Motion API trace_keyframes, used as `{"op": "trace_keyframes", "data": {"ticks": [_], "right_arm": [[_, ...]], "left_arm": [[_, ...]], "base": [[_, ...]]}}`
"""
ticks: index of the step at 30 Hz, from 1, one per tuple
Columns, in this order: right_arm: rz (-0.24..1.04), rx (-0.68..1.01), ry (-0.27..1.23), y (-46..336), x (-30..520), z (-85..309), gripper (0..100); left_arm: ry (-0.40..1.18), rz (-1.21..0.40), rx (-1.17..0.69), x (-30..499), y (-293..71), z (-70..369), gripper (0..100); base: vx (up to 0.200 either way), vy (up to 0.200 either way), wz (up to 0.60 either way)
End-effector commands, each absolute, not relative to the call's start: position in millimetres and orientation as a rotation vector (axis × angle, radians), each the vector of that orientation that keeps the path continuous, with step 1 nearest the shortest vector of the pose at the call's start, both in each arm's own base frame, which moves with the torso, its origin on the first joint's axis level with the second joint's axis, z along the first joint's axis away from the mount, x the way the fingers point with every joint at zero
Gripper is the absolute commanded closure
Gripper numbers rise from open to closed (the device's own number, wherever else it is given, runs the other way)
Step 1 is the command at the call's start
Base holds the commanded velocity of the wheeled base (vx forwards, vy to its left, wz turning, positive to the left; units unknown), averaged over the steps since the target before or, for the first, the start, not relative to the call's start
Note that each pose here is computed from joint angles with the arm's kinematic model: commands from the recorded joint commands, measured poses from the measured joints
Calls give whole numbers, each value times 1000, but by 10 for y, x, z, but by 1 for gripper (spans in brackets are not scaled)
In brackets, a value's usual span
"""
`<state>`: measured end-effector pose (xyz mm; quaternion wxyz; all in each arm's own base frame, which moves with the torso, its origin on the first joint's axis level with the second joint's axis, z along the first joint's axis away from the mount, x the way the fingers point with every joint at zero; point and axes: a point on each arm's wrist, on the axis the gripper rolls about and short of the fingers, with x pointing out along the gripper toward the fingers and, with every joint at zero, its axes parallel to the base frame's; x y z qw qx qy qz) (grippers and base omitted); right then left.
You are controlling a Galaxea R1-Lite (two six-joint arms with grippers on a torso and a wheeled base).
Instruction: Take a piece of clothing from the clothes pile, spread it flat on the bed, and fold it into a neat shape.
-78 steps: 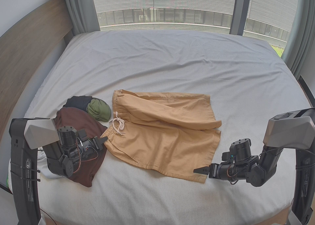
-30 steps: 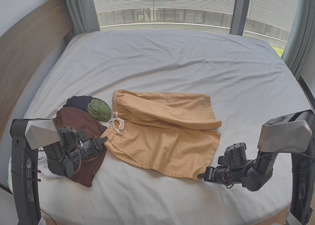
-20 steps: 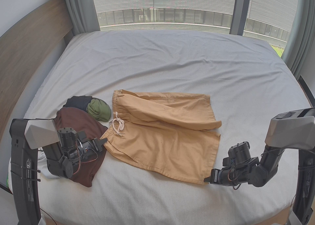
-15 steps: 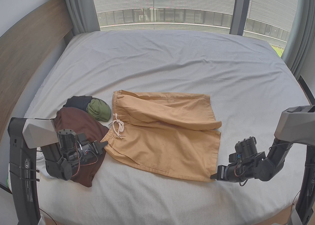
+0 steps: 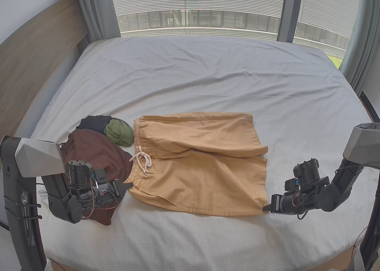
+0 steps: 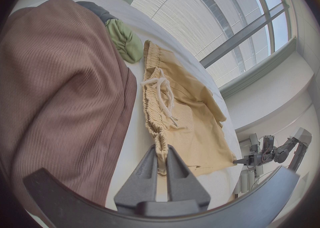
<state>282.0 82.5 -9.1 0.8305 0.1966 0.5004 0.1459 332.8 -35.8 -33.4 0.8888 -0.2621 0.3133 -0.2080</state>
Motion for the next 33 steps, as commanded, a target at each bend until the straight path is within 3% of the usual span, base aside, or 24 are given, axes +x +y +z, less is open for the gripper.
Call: {"op": "trace_keyframes", "data": {"ticks": [1, 20, 33], "right_arm": [[306, 388, 1080, 769, 2804, -83, 100], [299, 334, 1157, 674, 2686, -50, 100], [325, 275, 1193, 634, 2562, -112, 100]], "left_arm": [[667, -439, -531, 3210, -370, -218, 100], [824, -488, -408, 2872, -302, -334, 100], [807, -477, -391, 2934, -251, -363, 100]], "base": [[0, 0, 0], [0, 0, 0], [0, 0, 0]]}}
